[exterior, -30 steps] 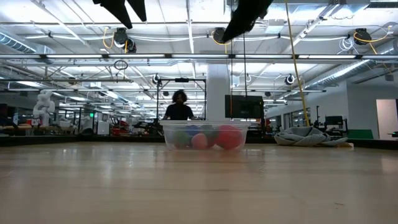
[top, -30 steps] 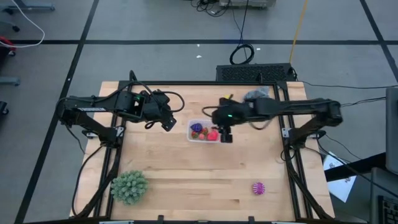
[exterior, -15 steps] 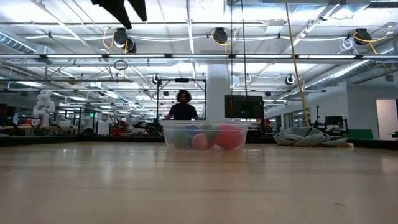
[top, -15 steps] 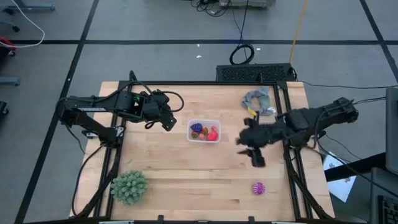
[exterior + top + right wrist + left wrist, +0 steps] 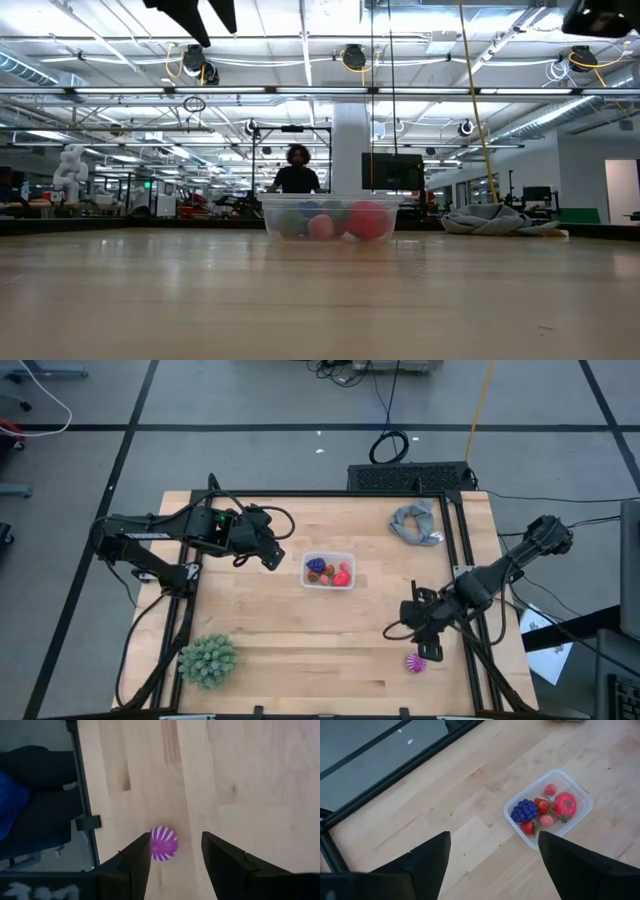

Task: Pick and placing Produce into tupperware
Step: Put the onion into the transparent bin

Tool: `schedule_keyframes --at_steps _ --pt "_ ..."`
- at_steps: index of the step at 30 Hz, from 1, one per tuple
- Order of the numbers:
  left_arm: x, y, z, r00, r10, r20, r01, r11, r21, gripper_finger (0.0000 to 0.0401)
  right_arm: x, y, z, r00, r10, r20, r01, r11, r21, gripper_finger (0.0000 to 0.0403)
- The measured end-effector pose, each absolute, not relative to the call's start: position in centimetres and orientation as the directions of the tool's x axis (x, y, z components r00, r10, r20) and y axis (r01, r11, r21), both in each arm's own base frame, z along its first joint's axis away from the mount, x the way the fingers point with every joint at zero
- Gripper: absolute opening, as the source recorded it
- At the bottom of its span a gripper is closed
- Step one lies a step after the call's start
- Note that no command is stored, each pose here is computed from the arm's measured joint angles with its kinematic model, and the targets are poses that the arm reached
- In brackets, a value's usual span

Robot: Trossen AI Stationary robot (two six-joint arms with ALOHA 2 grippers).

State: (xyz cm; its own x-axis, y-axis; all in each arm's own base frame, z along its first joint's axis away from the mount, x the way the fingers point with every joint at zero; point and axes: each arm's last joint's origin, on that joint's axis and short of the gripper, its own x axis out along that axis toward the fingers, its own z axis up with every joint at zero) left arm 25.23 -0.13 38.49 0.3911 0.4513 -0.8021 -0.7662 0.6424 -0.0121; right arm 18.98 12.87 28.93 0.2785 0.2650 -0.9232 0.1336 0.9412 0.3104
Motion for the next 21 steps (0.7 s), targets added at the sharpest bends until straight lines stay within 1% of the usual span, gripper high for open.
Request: schedule_keyframes --at_steps 4,7,13,18,21 --pt "25.2 -0.2 38.5 0.394 0.433 -0.811 -0.768 0.639 -0.032 0.0308 18.5 13.4 28.0 0.256 0.263 -0.930 0.198 0.928 0.316 0.0165" --pt "25.2 -0.2 38.5 0.395 0.429 -0.812 -0.769 0.638 -0.037 0.0308 18.2 13.7 27.6 0.251 0.254 -0.934 0.275 0.906 0.321 0.0165" --pt "25.2 -0.2 38.5 0.395 0.429 -0.812 -0.763 0.646 -0.029 0.0308 16.9 15.0 26.9 0.218 0.258 -0.941 0.449 0.830 0.331 0.0165" --pt "25.2 -0.2 38.5 0.395 0.430 -0.812 -0.758 0.652 -0.023 0.0308 15.4 17.2 26.8 0.284 0.259 -0.923 0.533 0.758 0.377 0.0165" --pt "25.2 -0.2 38.5 0.395 0.431 -0.812 -0.755 0.656 -0.019 0.0308 14.3 18.6 26.9 0.362 0.242 -0.900 0.579 0.698 0.421 0.0165"
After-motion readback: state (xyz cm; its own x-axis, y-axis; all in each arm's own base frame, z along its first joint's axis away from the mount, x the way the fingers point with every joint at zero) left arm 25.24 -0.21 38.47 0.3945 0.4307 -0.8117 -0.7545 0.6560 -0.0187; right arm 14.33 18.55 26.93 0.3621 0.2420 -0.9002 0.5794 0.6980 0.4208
